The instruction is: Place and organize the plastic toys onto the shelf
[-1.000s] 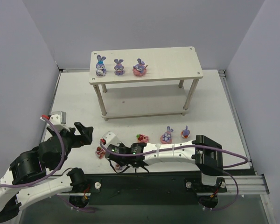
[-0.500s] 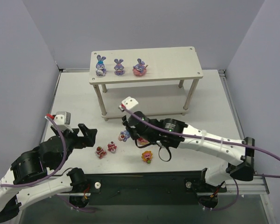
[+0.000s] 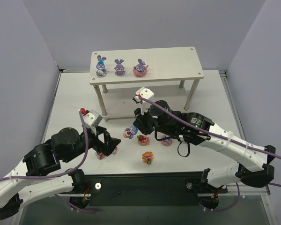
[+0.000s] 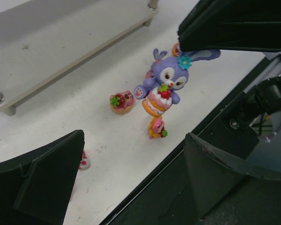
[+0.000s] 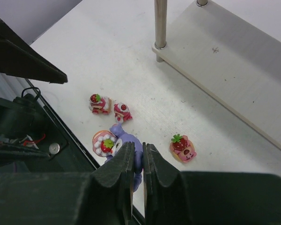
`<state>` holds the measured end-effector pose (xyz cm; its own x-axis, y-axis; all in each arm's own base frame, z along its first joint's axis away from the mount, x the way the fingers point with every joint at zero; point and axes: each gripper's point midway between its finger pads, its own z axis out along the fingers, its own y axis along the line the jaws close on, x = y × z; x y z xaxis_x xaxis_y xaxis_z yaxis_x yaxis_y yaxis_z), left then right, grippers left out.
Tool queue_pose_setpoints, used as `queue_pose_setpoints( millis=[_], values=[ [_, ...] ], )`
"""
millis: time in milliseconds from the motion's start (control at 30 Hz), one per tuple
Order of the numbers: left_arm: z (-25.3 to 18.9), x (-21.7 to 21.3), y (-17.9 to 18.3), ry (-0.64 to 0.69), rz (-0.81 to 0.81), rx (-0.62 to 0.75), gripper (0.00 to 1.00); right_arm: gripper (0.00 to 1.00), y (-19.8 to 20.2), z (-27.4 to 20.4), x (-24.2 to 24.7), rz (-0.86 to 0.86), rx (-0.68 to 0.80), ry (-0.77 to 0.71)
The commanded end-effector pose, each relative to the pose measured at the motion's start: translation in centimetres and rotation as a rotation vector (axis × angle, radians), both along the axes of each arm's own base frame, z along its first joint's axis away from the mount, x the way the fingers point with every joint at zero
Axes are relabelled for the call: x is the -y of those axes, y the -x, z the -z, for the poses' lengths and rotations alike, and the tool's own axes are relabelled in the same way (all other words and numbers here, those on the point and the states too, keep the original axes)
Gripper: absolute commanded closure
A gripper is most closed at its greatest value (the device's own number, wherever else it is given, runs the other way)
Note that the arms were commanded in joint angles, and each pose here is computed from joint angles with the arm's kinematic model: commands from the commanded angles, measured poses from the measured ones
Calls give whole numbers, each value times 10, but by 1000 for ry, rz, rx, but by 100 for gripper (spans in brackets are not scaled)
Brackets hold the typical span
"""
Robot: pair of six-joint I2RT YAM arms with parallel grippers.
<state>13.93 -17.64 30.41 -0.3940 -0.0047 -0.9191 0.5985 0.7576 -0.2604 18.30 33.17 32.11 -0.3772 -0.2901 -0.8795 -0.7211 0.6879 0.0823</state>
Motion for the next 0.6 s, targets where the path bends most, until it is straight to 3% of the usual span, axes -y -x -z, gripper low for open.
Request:
queue_pose_setpoints(
  millis=[0,167,567],
  values=[
    [-43,40,20,55,260,100,3,100,18,-39,7,-114,6,-82],
    [-62,66,43,88,458,104,3,100,30,-46,14,-168,0,-82],
    [-63,102,23,35,482,113,3,100,38,-55,20,-209,12,-92]
  ],
)
